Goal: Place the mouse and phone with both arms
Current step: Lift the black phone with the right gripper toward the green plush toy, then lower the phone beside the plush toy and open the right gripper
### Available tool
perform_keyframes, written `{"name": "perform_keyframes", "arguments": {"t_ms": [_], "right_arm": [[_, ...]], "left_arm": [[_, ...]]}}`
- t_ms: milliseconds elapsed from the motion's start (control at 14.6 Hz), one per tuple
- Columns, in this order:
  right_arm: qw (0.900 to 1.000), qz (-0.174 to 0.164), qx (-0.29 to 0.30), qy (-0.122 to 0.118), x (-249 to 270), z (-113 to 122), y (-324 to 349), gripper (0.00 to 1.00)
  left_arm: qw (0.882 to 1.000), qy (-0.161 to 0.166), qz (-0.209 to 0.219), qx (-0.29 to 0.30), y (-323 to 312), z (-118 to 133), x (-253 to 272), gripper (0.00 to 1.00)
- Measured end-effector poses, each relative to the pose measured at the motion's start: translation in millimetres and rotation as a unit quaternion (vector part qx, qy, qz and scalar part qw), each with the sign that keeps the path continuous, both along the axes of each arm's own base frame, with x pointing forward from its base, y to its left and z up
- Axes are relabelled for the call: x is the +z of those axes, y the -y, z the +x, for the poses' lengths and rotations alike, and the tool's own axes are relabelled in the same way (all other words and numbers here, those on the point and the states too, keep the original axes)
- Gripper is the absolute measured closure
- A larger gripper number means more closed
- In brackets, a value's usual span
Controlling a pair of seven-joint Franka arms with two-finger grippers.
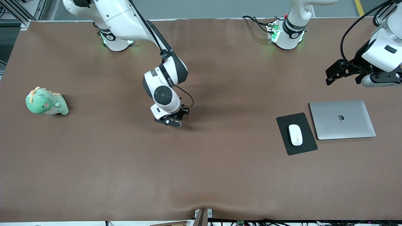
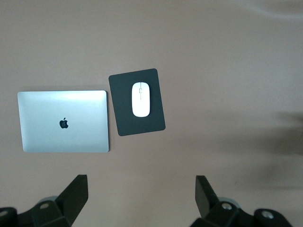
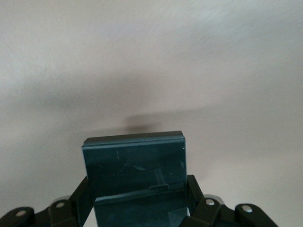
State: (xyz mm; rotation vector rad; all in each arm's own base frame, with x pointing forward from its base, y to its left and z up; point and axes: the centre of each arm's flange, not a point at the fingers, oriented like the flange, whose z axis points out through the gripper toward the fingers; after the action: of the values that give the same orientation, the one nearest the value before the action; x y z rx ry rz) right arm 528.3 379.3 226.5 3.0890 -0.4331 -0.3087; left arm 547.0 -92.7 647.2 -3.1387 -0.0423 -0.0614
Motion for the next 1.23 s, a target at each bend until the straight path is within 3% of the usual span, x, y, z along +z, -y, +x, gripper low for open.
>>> {"name": "perform_keyframes", "arguments": {"t_ms": [343, 617, 891, 1234], "right_arm": [[1.0, 0.012, 0.013, -0.021, 24.2, 12.6, 76.9, 0.19], [0.999, 0.022, 0.019, -0.038, 22.2, 0.6, 143.4, 0.19], [0.998, 0.033, 0.04, -0.035, 21.1, -11.7, 203.0, 0.19], [0.997, 0.017, 0.058, -0.038, 17.8, -24.3, 257.8, 0.19]], "left_arm": [[1.0, -0.01, 0.002, 0.019, -22.9, 1.6, -2.9, 0.0], [1.0, -0.011, 0.002, 0.026, -39.9, 3.4, -3.2, 0.0], [1.0, -0.011, 0.002, 0.026, -40.4, 3.5, -3.8, 0.0], [1.0, -0.011, 0.002, 0.027, -41.0, 5.5, -5.9, 0.0]]}}
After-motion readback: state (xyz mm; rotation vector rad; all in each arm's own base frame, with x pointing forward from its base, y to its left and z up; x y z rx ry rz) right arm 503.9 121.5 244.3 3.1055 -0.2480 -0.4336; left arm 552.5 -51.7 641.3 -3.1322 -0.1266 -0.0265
